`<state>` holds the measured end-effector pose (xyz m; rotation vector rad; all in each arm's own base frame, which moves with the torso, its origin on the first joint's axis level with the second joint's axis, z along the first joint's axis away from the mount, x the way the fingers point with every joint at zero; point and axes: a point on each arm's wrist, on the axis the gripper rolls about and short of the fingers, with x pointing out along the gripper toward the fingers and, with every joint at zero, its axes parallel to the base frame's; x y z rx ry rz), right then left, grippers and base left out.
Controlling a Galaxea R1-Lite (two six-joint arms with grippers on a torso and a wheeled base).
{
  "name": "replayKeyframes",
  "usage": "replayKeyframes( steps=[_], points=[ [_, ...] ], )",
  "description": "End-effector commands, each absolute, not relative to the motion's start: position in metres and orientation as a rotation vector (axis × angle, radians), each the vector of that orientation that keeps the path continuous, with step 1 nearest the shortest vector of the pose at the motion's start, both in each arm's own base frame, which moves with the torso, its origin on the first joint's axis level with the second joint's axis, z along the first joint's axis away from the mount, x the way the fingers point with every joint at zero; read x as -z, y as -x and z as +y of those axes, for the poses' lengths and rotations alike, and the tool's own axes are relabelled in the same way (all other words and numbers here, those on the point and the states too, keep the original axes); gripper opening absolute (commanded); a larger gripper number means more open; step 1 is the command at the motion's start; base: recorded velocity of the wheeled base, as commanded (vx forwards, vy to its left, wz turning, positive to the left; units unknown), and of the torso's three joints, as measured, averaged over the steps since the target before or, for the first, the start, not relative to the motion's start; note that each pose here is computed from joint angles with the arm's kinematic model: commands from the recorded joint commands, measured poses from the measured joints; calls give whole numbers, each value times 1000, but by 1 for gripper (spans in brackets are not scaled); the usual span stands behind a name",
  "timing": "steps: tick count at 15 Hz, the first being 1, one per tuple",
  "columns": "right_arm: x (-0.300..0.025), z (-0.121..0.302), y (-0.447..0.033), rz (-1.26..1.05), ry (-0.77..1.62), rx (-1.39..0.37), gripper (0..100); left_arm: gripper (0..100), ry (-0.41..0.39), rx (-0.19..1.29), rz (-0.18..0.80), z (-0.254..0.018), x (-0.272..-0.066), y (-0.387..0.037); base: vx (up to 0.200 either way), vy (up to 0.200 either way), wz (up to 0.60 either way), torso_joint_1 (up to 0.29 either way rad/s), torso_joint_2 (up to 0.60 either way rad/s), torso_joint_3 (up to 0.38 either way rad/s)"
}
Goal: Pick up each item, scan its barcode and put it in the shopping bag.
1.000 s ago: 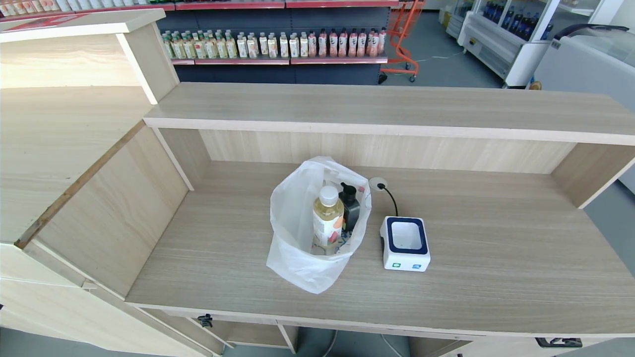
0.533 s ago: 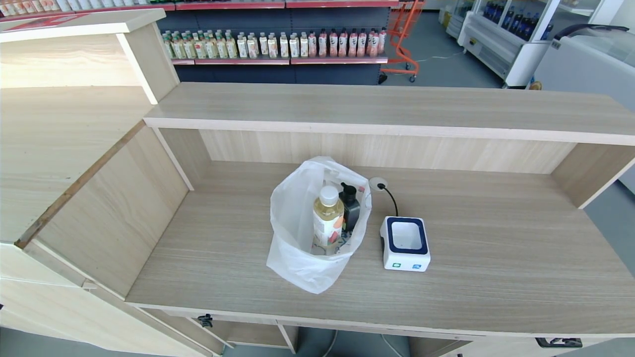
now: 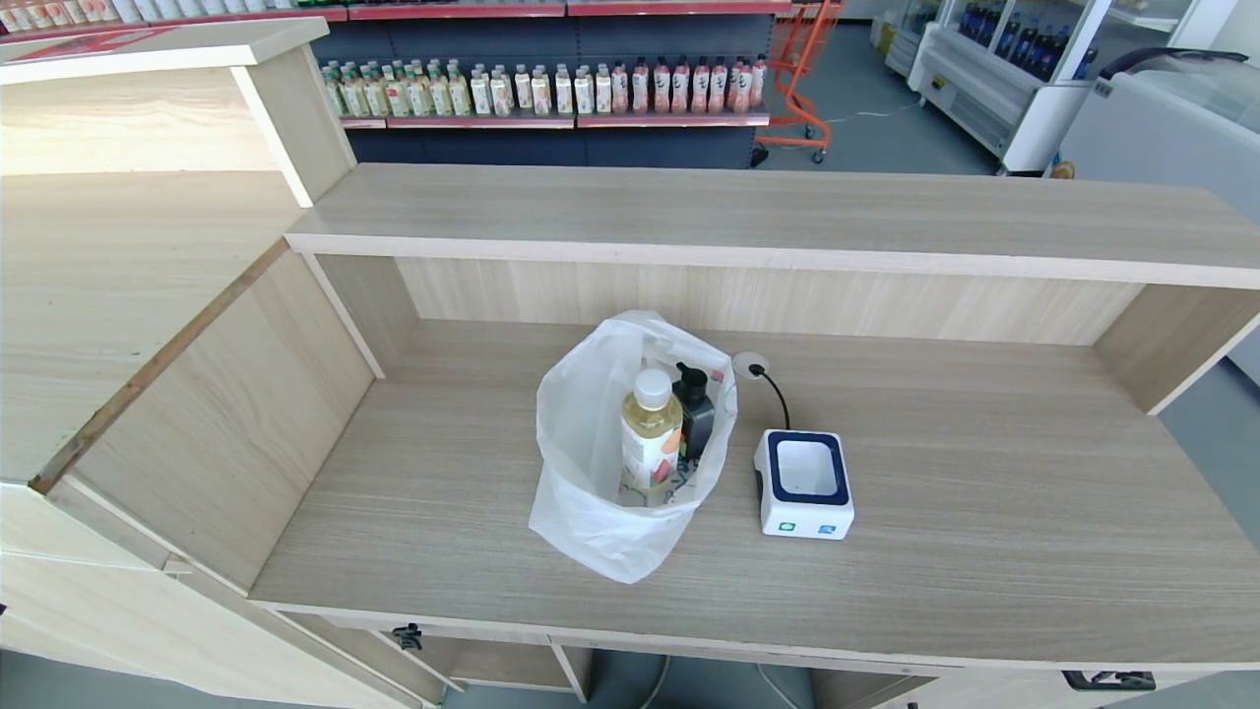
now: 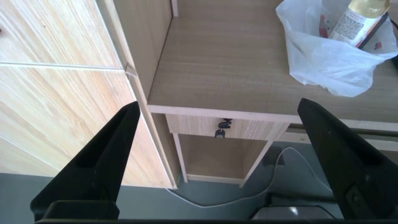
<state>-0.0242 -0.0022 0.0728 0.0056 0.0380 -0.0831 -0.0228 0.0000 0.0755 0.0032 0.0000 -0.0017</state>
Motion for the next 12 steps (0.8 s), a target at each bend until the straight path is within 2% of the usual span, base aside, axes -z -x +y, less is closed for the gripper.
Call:
replayKeyframes(
  steps=[1, 9, 12],
  points=[
    [-73, -2, 24, 44, -9, 83, 0, 100, -3, 2, 0, 0, -75, 23, 0, 0, 0, 0, 0, 0],
    [-73, -2, 24, 44, -12, 82, 0, 100, -5, 2, 5, 0, -76, 22, 0, 0, 0, 0, 0, 0],
    [-73, -2, 24, 44, -12, 83, 0, 100, -6, 3, 5, 0, -76, 22, 0, -200, 0, 2, 1, 4]
  ],
)
